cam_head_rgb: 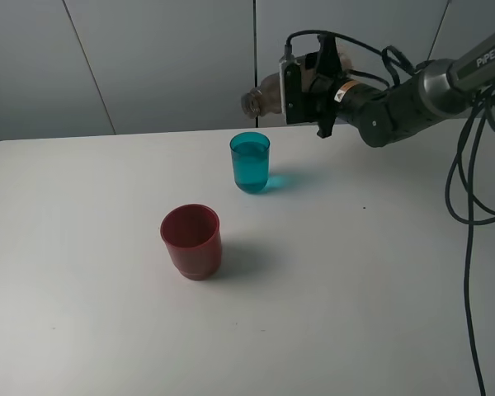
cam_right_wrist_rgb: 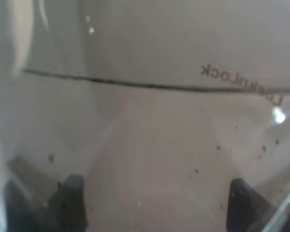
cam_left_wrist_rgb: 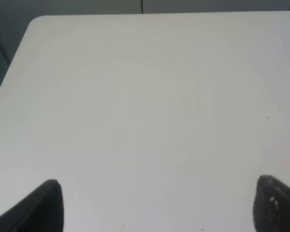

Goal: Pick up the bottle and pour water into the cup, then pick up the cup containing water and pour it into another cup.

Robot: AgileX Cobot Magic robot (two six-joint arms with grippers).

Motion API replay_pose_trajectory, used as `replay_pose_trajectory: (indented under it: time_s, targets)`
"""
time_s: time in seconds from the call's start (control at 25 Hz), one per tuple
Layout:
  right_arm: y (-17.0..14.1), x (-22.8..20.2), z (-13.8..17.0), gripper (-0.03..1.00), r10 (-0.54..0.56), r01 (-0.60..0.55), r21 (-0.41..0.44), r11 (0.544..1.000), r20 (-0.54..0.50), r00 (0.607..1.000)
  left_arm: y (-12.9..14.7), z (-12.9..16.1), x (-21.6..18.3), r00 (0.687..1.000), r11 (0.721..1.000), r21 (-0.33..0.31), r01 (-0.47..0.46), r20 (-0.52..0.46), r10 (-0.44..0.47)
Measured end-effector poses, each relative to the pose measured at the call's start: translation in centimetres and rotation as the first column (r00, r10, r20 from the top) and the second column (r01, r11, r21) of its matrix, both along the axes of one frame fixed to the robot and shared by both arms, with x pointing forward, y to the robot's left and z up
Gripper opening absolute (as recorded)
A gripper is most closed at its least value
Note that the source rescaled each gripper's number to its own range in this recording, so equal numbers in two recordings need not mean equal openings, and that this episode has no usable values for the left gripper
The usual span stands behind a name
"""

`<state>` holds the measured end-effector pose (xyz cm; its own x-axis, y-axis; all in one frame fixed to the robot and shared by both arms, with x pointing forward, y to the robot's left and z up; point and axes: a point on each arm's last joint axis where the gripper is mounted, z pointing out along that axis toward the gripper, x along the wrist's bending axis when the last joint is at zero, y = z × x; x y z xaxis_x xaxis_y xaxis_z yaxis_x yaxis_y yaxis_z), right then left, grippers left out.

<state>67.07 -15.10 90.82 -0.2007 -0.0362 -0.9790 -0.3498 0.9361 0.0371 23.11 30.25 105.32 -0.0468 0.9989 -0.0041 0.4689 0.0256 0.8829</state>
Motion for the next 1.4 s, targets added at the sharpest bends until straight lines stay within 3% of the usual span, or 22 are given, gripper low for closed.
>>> replay_pose_trajectory:
  time_s: [0.24, 0.4, 0.48, 0.6, 0.8, 0.96, 1.04, 1.08, 1.16, 1.32, 1.4]
  targets:
    - [-0.3, -0.4, 1.5, 0.02, -0.059, 0.094, 0.237, 0.967, -0.150, 0.987, 0.0, 0.0, 0.0, 1.000, 1.000, 0.000, 0.000, 0.000, 0.000]
    - [-1.4, -1.0, 1.6, 0.02, -0.107, 0.239, 0.402, 0.884, -0.323, 0.940, 0.0, 0.0, 0.0, 1.000, 1.000, 0.000, 0.000, 0.000, 0.000]
    - [-2.7, -1.1, 1.7, 0.02, -0.135, 0.341, 0.495, 0.800, -0.405, 0.904, 0.0, 0.0, 0.0, 1.000, 1.000, 0.000, 0.000, 0.000, 0.000]
    - [-4.8, -1.0, 1.5, 0.02, -0.149, 0.480, 0.615, 0.625, -0.509, 0.847, 0.0, 0.0, 0.0, 1.000, 1.000, 0.000, 0.000, 0.000, 0.000]
    - [-8.4, -1.2, 0.4, 0.02, -0.125, 0.632, 0.699, 0.334, -0.632, 0.765, 0.0, 0.0, 0.0, 1.000, 1.000, 0.000, 0.000, 0.000, 0.000]
    - [-11.0, -1.7, 0.0, 0.02, -0.063, 0.634, 0.770, 0.067, -0.631, 0.773, 0.0, 0.0, 0.0, 1.000, 1.000, -0.002, -0.001, 0.000, 0.001]
    - [-11.9, -1.6, -0.3, 0.02, -0.042, 0.613, 0.790, -0.023, -0.613, 0.789, 0.0, 0.0, 0.0, 1.000, 1.000, -0.002, -0.001, 0.000, 0.001]
    - [-12.1, -1.5, -0.7, 0.02, -0.036, 0.615, 0.787, -0.047, -0.616, 0.787, 0.0, 0.0, 0.0, 1.000, 1.000, -0.002, -0.001, 0.000, 0.001]
    - [-12.0, -1.6, -1.7, 0.02, -0.029, 0.621, 0.782, -0.055, -0.623, 0.782, 0.0, 0.0, 0.0, 1.000, 1.000, -0.002, -0.001, 0.000, 0.001]
    - [-11.9, -1.6, -3.9, 0.02, -0.032, 0.624, 0.781, -0.019, -0.624, 0.780, 0.0, 0.0, 0.0, 1.000, 1.000, -0.002, -0.001, 0.000, 0.001]
    - [-11.9, -1.5, -4.6, 0.02, -0.049, 0.625, 0.780, 0.027, -0.623, 0.781, 0.0, 0.0, 0.0, 1.000, 1.000, -0.002, -0.001, 0.000, 0.001]
